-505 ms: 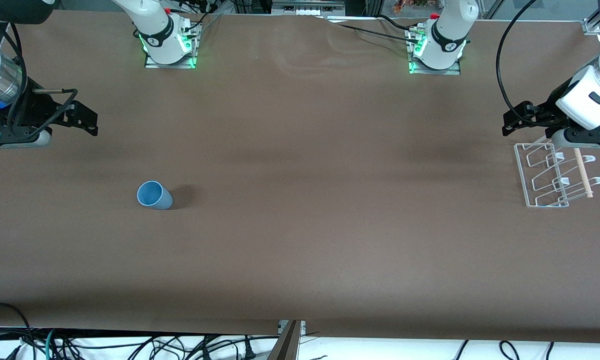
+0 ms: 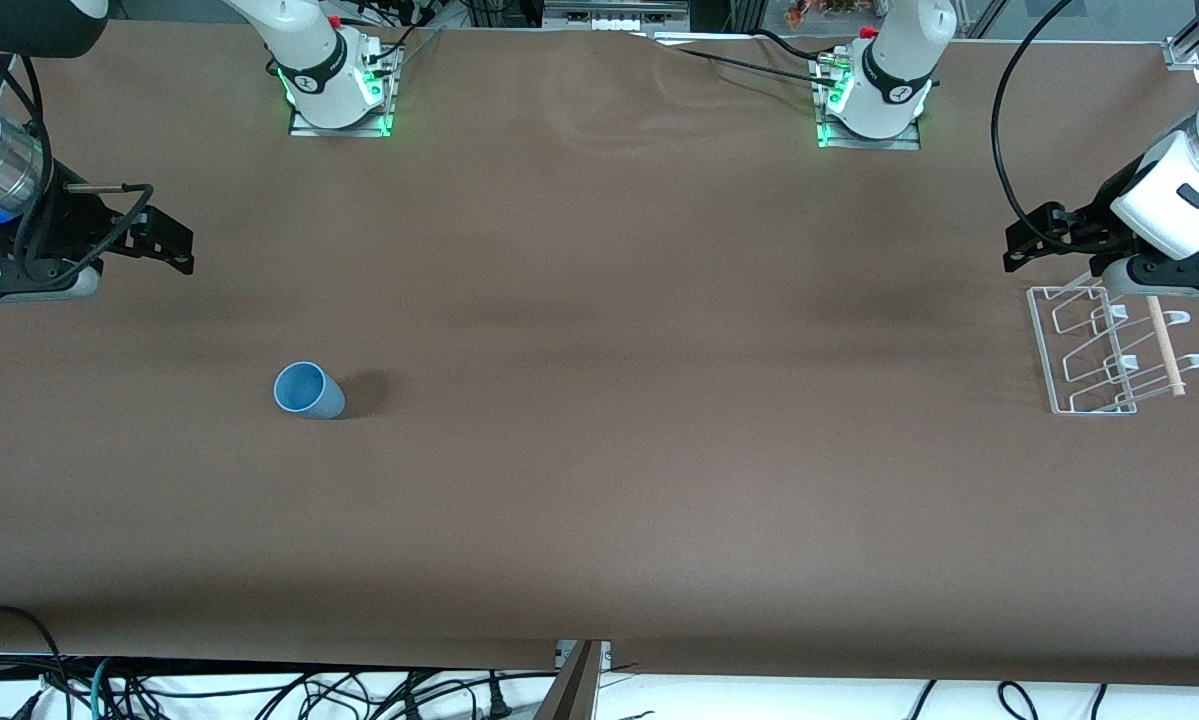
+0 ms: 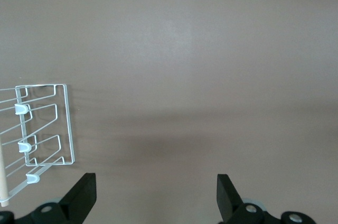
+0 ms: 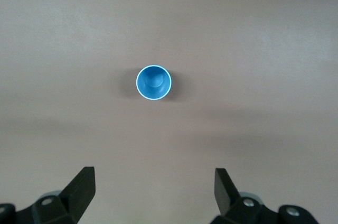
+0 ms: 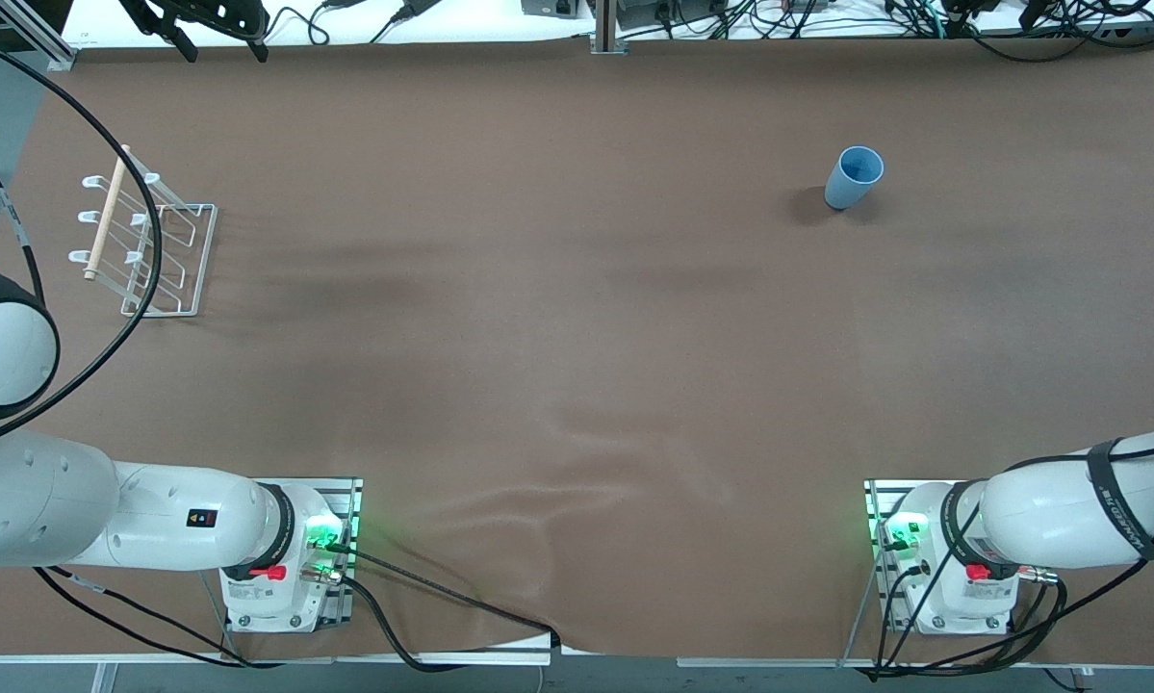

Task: Transfer cup to left arm and place on rack
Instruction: 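Move the right gripper toward the light blue cup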

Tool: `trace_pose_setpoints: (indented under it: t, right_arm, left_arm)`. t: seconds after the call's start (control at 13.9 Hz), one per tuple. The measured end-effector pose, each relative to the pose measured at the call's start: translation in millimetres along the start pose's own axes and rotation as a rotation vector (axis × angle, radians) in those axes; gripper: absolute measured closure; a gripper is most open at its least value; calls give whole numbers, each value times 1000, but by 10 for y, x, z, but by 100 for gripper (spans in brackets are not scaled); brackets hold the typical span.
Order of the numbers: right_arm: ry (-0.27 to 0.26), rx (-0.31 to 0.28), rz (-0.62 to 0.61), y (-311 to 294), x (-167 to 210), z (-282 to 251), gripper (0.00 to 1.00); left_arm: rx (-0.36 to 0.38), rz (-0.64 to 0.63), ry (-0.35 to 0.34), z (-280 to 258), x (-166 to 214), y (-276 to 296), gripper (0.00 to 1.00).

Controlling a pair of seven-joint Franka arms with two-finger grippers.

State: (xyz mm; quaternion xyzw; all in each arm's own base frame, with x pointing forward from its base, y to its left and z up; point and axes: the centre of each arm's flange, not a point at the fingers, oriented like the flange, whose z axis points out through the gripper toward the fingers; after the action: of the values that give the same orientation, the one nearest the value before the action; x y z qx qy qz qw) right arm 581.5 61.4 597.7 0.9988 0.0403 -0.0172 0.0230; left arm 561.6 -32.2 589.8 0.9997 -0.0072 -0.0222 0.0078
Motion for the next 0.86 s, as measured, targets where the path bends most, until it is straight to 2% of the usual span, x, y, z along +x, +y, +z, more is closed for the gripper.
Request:
trace_pose_setpoints:
  t: [0.43, 0.86]
  right_arm:
    - [-11, 0, 10, 46, 0, 52, 0]
    - [-97, 2, 50, 288, 88, 597, 0]
  left_arm:
    - [0, 0, 0, 0, 0, 0, 0]
    - [0, 0, 0, 0, 0, 0, 0]
